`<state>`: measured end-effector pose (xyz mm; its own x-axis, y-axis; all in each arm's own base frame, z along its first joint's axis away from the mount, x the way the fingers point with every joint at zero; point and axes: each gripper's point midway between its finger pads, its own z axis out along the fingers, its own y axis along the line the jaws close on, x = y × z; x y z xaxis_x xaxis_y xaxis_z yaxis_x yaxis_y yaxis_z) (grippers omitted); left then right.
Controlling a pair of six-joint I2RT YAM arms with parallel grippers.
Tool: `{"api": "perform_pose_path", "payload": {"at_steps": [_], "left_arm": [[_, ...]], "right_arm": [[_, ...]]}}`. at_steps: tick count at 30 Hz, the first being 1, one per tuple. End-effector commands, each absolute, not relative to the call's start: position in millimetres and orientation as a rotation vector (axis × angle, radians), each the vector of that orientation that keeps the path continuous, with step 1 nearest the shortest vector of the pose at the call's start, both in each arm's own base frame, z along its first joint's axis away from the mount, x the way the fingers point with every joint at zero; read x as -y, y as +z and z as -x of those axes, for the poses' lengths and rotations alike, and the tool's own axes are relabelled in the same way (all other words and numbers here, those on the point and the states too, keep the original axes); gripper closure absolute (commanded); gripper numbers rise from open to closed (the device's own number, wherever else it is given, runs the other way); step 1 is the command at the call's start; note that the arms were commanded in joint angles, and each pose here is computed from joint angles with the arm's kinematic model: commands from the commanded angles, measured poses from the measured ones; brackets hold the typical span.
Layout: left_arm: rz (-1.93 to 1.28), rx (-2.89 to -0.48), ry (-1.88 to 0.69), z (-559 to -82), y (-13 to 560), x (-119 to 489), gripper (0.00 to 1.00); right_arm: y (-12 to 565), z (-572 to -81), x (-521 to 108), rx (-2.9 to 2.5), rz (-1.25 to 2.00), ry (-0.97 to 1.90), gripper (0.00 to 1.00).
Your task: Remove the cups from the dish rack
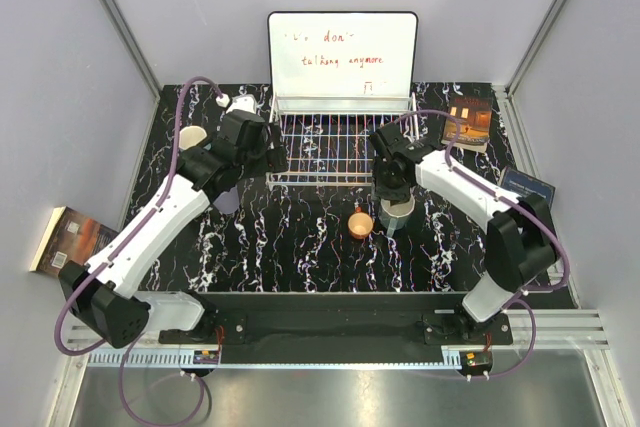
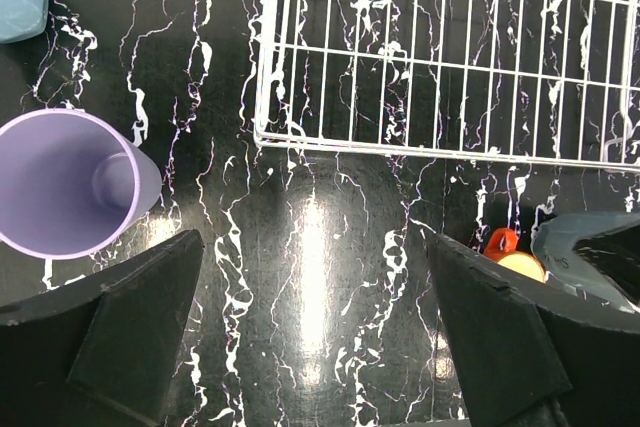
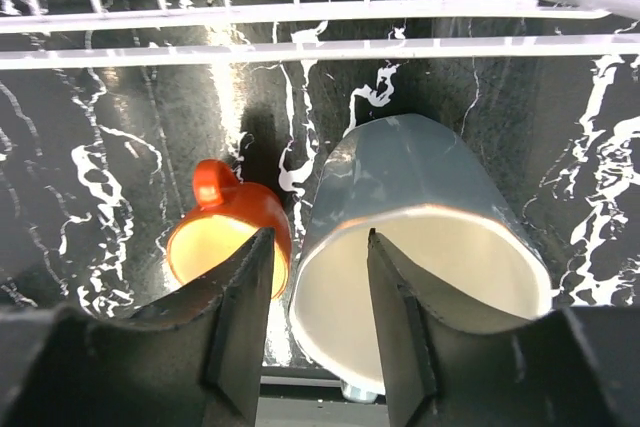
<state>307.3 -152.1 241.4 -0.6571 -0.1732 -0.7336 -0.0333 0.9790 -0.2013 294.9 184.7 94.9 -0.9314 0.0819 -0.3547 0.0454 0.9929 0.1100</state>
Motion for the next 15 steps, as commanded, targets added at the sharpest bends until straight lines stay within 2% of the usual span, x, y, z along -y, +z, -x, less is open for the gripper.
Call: {"api": "perform_pose_path", "payload": {"at_steps": [1,15], "left_arm": [[0.130,-2.220,-0.231,-317,262,155,0.01],[0.096,-2.219,-0.142,-324,258,148,0.01]], "right_arm": [[131,-303,-184,-2.672,-0.102,0.151,0.49],[233,-327,-173,-2.374,-0.038,0.187,0.43]]}}
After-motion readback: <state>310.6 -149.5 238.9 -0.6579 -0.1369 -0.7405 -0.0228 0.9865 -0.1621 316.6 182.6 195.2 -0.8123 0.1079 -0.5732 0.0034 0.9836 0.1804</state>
